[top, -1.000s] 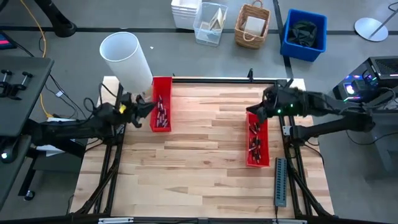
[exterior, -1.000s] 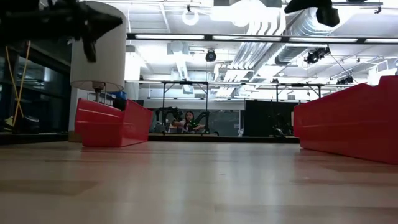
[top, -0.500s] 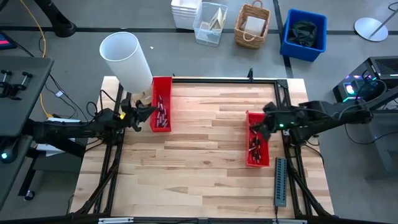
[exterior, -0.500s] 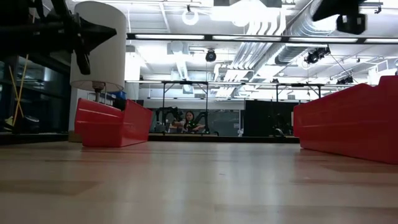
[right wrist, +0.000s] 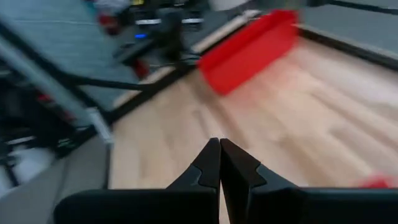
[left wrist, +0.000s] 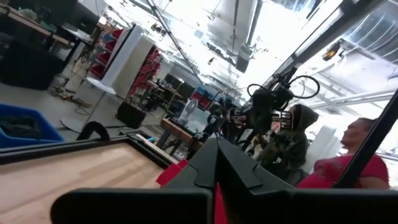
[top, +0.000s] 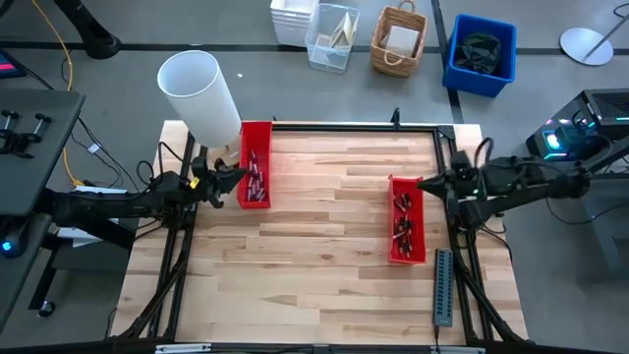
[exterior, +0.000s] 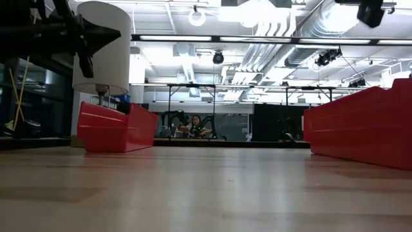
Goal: Sort batteries
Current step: Return to Home Position
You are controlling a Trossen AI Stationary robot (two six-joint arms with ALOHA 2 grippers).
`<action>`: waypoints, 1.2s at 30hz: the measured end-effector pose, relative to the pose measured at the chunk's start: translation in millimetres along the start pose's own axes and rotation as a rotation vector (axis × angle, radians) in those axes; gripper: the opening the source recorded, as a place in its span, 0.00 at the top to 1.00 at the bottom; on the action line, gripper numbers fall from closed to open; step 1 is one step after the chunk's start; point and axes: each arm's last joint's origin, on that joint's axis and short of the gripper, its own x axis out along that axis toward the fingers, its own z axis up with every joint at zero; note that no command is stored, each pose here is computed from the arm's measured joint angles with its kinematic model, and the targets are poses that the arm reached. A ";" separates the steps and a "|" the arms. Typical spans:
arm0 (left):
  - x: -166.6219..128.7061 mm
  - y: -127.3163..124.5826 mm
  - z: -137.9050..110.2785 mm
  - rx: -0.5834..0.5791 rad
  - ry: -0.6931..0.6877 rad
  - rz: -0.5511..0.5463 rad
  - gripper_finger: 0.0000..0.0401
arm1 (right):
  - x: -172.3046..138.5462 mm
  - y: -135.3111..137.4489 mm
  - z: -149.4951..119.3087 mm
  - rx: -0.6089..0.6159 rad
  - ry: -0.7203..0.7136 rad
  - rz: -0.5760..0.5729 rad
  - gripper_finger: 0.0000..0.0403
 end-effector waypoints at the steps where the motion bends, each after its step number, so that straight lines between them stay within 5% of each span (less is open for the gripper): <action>1: 0.0 0.0 -0.1 0.008 0.001 0.000 1.00 | 7.4 -0.7 -6.0 0.000 -0.008 0.031 1.00; 7: 0.0 0.0 -0.1 0.016 0.001 0.000 1.00 | 63.8 -12.5 -56.8 0.003 -0.043 0.263 1.00; 15: -10.0 -1.3 5.1 0.039 -0.017 -0.012 1.00 | 89.4 -45.6 -92.6 -0.043 -0.089 0.175 1.00; 27: -24.2 -1.9 11.7 0.033 -0.059 -0.031 1.00 | 96.1 -66.5 -126.7 -0.061 -0.129 0.313 1.00; 36: -26.8 13.8 -14.5 0.085 0.214 0.115 1.00 | 105.4 -81.6 -153.2 -0.065 -0.024 0.252 1.00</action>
